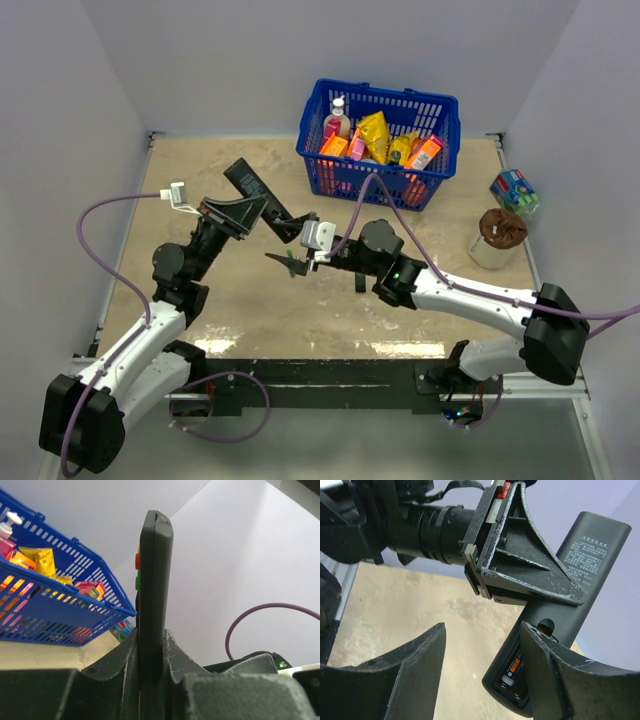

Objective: Load the batteries into the remote control
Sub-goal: Load the battery into the remote control.

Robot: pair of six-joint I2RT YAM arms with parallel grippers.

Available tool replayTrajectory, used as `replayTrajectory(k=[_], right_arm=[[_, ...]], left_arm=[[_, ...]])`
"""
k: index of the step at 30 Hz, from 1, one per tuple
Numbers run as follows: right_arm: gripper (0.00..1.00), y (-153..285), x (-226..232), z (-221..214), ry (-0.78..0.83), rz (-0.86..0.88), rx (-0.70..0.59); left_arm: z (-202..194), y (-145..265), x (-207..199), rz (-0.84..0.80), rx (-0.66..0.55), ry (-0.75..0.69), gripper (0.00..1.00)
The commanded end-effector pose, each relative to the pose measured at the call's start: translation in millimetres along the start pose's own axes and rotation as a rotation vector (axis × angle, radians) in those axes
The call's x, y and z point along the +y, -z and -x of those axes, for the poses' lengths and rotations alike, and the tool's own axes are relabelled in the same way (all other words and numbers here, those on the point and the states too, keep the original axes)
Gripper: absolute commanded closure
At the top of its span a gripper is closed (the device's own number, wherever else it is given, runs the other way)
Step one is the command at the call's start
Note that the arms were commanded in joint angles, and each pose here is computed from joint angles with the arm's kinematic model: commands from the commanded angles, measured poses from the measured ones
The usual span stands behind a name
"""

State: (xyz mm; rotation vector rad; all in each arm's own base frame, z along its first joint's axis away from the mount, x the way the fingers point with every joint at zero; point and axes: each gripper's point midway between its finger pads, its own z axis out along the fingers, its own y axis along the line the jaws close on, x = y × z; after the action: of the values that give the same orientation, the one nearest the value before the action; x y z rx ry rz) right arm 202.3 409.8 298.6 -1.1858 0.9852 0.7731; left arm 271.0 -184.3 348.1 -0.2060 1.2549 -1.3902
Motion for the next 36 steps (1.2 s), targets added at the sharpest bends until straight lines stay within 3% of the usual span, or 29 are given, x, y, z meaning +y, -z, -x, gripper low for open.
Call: replayTrajectory(k=[1, 7, 12, 19, 27, 30, 35, 36], right_arm=[[0.37, 13.0, 74.3, -89.7, -0.29, 0.2, 0.24], [0.37, 10.3, 53.9, -39.2, -0.242, 0.192, 0.178], [0.37, 16.9, 30.8, 19.4, -0.187, 0.163, 0.111], [0.36, 40.9, 12.1, 56.9, -0.173, 0.069, 0.064], [0.35, 60.8, -5.8, 60.7, -0.259, -0.083, 0.081], [0.28, 67.9, -27.0, 40.5, -0.351, -0.259, 0.154], [0.02, 78.5, -39.2, -1.7, -0.483, -0.44, 0.291], [0.02, 80.8, -39.1, -10.0, -0.503, -0.46, 0.319]], left_arm=[[49.7, 19.0, -137.1, -0.481, -0.143, -0.014, 1.0], [39.8, 15.1, -120.9, -0.421, -0.112, -0.076, 1.0], [23.4, 9.4, -78.9, -0.276, -0.067, -0.193, 1.0], [10.6, 11.4, -56.3, -0.217, -0.027, -0.234, 1.0], [5.7, 8.8, -46.9, -0.191, 0.003, -0.31, 1.0], [4.8, 8.8, -31.1, -0.125, 0.011, -0.349, 1.0], [3.8, 15.8, 17.9, 0.101, 0.056, -0.445, 1.0], [8.1, 17.9, 27.8, 0.152, 0.041, -0.462, 1.0]])
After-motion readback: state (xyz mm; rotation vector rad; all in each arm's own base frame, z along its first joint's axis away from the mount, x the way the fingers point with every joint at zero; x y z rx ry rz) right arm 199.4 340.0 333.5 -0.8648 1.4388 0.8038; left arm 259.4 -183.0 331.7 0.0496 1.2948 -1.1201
